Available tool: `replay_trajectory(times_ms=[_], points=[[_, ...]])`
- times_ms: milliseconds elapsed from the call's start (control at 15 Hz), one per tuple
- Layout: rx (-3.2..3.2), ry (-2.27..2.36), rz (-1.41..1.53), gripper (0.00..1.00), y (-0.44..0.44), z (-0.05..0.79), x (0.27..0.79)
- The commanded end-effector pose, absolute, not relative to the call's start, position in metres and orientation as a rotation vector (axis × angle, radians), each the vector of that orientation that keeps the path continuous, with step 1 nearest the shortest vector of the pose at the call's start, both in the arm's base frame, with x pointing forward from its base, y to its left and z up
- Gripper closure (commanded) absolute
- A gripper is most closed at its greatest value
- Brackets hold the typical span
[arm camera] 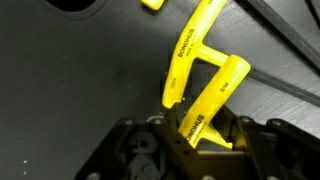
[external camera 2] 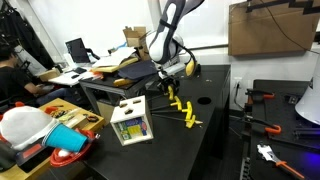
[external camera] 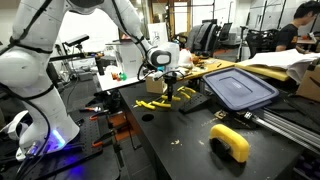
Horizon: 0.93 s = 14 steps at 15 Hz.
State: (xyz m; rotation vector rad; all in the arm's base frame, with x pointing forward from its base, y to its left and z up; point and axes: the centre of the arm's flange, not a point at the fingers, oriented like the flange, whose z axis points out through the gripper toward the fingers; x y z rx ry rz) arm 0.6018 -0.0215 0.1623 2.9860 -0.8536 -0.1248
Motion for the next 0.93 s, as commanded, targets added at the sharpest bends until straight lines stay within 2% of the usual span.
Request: replay_trajectory(times_ms=[0,400,867], points=[[2.931,-0.745,-0.01,0.89,-0.019,0.219,0.572],[2.746,-0.558,0.198,0.89,-0.007,0.281,0.546],[2.702,-0.34,0.207,0.89,0.028,0.319,0.52]])
